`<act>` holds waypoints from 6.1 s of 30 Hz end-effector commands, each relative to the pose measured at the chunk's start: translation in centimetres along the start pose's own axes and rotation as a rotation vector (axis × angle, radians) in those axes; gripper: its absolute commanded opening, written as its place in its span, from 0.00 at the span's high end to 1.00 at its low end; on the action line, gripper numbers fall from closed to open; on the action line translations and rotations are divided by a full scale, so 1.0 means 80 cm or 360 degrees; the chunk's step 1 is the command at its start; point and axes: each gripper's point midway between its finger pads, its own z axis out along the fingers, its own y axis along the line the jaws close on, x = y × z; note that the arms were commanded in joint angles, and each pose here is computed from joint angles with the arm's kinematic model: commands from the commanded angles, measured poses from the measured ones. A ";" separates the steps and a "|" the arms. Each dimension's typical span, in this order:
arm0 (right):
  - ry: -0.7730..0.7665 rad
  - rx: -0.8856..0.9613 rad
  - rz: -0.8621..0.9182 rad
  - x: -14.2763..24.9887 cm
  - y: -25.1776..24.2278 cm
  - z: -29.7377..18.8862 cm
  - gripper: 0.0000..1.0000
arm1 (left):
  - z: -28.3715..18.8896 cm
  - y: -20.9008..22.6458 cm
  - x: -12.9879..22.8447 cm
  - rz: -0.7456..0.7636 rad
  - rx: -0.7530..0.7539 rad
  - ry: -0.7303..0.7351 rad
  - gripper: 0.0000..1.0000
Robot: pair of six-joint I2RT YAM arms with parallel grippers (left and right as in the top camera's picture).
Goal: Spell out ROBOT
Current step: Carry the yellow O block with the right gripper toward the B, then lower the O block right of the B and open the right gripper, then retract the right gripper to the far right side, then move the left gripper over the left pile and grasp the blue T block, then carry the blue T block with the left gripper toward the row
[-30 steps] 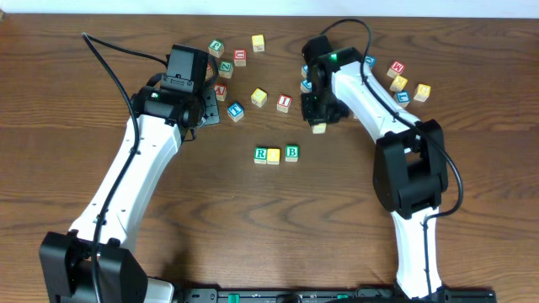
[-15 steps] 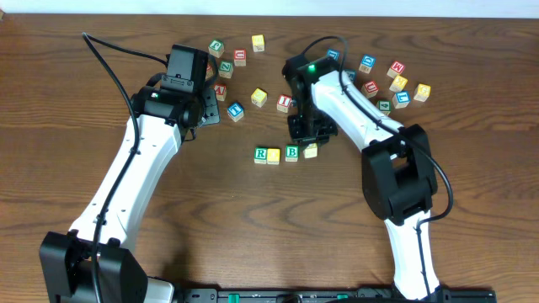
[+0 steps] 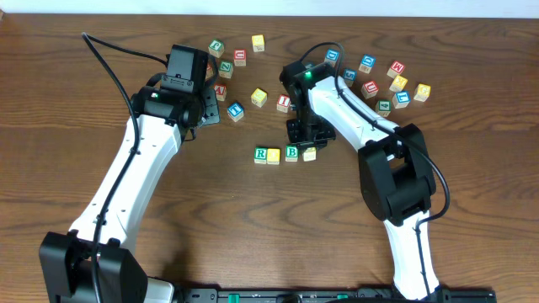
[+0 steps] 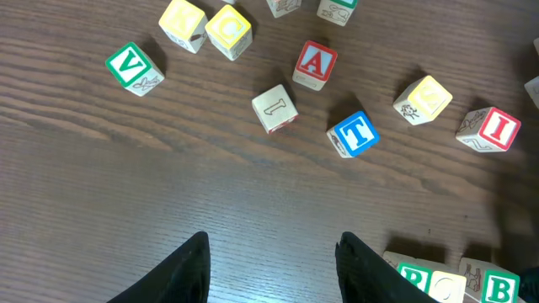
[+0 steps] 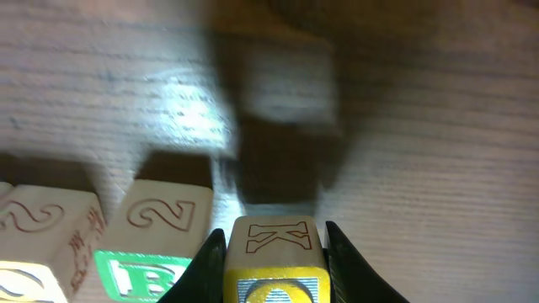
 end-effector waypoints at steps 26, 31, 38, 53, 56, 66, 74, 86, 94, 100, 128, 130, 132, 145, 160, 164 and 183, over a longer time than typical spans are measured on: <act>-0.0024 0.0007 0.0023 0.005 0.005 -0.011 0.69 | -0.006 0.003 -0.005 0.0007 -0.0012 -0.0034 0.52; -0.0024 0.0007 0.0023 0.005 0.004 -0.012 0.69 | -0.006 0.003 -0.005 0.0007 -0.0011 -0.0034 0.52; -0.0023 0.0000 0.0023 0.005 0.005 -0.012 0.69 | -0.006 0.003 -0.005 0.0007 -0.0011 -0.0034 0.52; -0.0164 -0.0098 -0.0007 -0.008 0.010 -0.067 0.62 | -0.006 0.003 -0.005 0.0007 -0.0011 -0.0034 0.52; -0.0238 -0.0116 0.0010 -0.012 0.002 -0.089 0.61 | -0.006 0.003 -0.005 0.0007 -0.0011 -0.0034 0.52; -0.0522 -0.0142 0.0171 -0.024 -0.061 -0.173 0.62 | -0.006 0.003 -0.005 0.0008 -0.0012 -0.0032 0.52; -0.0611 -0.0115 0.0326 -0.036 -0.120 -0.192 0.58 | -0.006 0.004 -0.004 0.0008 -0.0013 -0.0028 0.52; -0.0666 -0.0124 0.0366 -0.047 -0.133 -0.196 0.52 | -0.006 0.004 -0.004 0.0007 -0.0013 -0.0029 0.52; -0.0675 -0.0139 0.0355 -0.049 -0.128 -0.197 0.46 | -0.006 0.002 -0.007 -0.0015 -0.0006 -0.0045 0.52; -0.0701 -0.0141 0.0315 -0.052 -0.115 -0.199 0.42 | 0.009 -0.009 -0.010 -0.0194 0.0014 -0.0048 0.52; -0.0644 -0.0127 0.0310 -0.042 -0.116 -0.194 0.37 | 0.144 -0.075 -0.011 -0.0487 0.0112 -0.0043 0.52; -0.0638 -0.0125 0.0310 -0.041 -0.116 -0.193 0.37 | 0.150 -0.079 -0.009 -0.0480 0.0116 -0.0042 0.52; -0.0628 -0.0122 0.0310 -0.039 -0.116 -0.192 0.37 | 0.153 -0.080 -0.006 -0.0473 0.0112 -0.0031 0.52; -0.0602 -0.0105 0.0283 -0.034 -0.118 -0.190 0.37 | 0.199 -0.077 0.022 -0.0454 0.0050 0.0066 0.52; -0.0601 -0.0105 0.0283 -0.034 -0.118 -0.190 0.37 | 0.216 -0.076 0.032 -0.0443 0.0031 0.0093 0.64; -0.0602 -0.0103 0.0283 -0.034 -0.118 -0.190 0.37 | 0.216 -0.076 0.031 -0.0420 0.0033 0.0091 0.70; -0.0764 -0.0199 0.0479 -0.068 -0.177 -0.206 0.29 | 0.114 -0.144 0.038 -0.0054 0.0264 0.0096 0.74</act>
